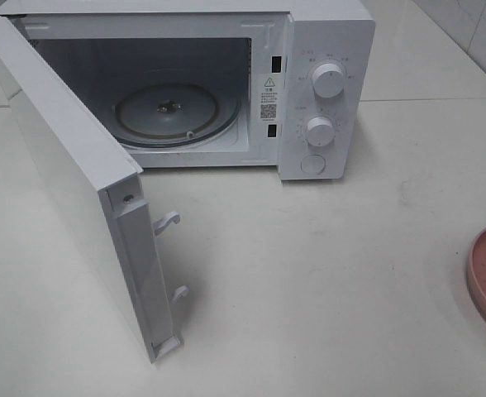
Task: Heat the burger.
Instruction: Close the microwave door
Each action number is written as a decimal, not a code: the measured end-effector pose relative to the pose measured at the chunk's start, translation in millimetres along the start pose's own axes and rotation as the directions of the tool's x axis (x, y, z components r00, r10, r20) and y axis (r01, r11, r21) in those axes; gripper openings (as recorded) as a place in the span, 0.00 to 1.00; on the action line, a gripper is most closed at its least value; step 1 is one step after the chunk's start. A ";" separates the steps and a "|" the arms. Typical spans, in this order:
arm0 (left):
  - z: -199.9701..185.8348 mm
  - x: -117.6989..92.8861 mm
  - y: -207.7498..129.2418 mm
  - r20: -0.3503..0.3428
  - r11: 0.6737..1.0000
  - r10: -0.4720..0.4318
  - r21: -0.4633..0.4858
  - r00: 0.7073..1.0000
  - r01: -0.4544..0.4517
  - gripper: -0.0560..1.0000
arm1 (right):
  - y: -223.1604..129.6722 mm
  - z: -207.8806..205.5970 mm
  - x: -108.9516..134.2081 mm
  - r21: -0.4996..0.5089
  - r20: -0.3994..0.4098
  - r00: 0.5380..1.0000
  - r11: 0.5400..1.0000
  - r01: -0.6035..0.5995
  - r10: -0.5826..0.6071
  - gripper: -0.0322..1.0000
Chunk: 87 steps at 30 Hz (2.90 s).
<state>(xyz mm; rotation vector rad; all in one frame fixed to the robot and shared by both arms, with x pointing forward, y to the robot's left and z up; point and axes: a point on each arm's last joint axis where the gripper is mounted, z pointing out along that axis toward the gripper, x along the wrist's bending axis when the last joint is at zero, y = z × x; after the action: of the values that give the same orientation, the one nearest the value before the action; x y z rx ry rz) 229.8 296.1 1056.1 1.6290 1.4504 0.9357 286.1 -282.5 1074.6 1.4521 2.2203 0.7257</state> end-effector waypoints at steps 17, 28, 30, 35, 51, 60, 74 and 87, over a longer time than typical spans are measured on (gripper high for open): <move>0.0 0.0 0.0 0.000 1.000 0.000 0.000 1.000 0.000 0.98 | -49.6 -14.7 1.6 -0.206 0.097 0.977 0.964 -0.168 0.191 0.78; 0.0 0.0 0.0 0.000 1.000 0.000 0.000 1.000 0.000 0.98 | -61.5 -15.0 6.8 -0.385 0.141 0.968 0.912 -0.140 0.208 0.77; 0.0 0.0 0.0 0.000 1.000 0.000 0.000 1.000 0.000 0.98 | -61.5 -15.0 6.8 -0.385 0.141 0.968 0.912 -0.141 0.209 0.77; 0.0 0.0 0.0 0.000 1.000 0.000 0.000 1.000 0.000 0.98 | -61.6 -14.1 6.7 -0.383 0.141 0.968 0.913 -0.141 0.208 0.77; 0.0 0.0 0.0 0.000 1.000 0.000 0.000 1.000 0.000 0.98 | -61.4 -14.2 6.7 -0.386 0.141 0.968 0.912 -0.141 0.209 0.77; 0.0 0.0 0.0 0.000 1.000 0.000 0.000 1.000 0.000 0.98 | -61.4 -14.2 6.7 -0.386 0.141 0.968 0.912 -0.141 0.209 0.77; 0.0 0.0 0.0 0.000 1.000 0.000 0.000 1.000 0.000 0.98 | -61.4 -14.2 6.7 -0.386 0.141 0.968 0.912 -0.141 0.209 0.76; 7.9 1.0 19.5 0.011 1.000 -0.024 0.011 1.000 0.024 0.92 | -61.4 -14.2 6.7 -0.386 0.141 0.968 0.912 -0.141 0.209 0.76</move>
<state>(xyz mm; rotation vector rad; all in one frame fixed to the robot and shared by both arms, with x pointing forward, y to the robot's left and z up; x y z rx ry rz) 245.6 295.0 1070.0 1.6188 1.4663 0.9052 231.1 -299.6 1048.1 1.4657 1.7160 0.9736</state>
